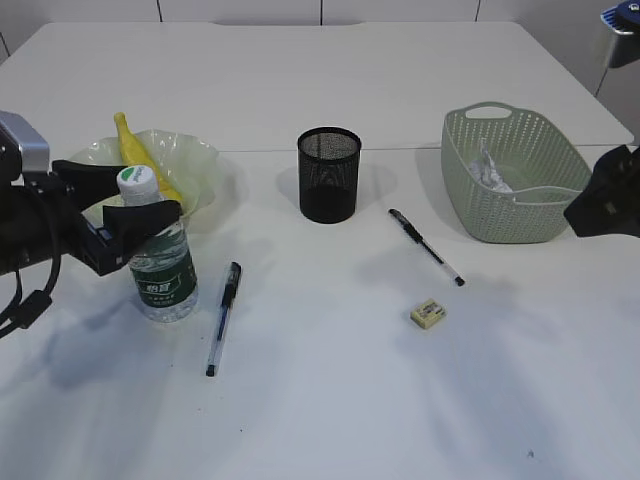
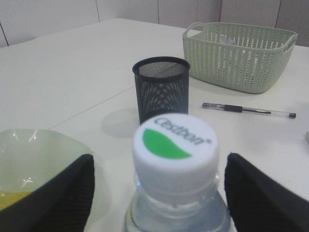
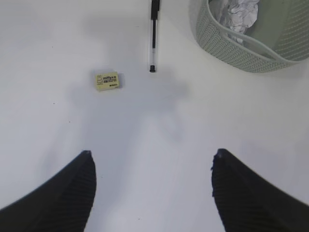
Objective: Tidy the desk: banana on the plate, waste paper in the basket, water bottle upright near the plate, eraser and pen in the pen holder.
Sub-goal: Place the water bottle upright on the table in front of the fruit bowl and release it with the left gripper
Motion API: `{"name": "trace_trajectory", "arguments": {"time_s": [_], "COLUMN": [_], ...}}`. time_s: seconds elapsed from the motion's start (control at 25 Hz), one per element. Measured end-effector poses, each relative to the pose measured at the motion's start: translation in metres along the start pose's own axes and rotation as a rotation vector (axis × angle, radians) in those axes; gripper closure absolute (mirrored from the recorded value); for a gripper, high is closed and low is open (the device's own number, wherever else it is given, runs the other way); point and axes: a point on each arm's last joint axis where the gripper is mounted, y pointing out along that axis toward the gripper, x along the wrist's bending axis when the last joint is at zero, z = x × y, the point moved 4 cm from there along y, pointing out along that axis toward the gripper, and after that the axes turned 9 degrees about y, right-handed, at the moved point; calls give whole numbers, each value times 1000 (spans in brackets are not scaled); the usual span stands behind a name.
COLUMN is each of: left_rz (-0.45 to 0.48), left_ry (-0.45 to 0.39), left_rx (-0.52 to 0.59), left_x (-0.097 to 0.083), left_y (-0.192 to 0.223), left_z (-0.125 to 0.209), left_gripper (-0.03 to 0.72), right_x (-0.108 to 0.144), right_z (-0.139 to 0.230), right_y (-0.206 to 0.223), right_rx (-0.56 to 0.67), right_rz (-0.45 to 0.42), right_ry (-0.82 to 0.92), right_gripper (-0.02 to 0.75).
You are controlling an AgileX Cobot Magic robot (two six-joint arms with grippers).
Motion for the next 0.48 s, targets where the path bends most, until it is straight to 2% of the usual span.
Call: {"name": "trace_trajectory", "arguments": {"time_s": [0.48], "left_rz": [-59], "left_ry": [41], "left_rx": [-80], "left_x": [8], "left_y": [-8], "left_z": [-37], "left_gripper": [97], "right_x": [0], "right_z": [0], "right_y": [0], "right_rx": [0], "right_rz": [0], "right_ry": [0], "right_gripper": [180]}}
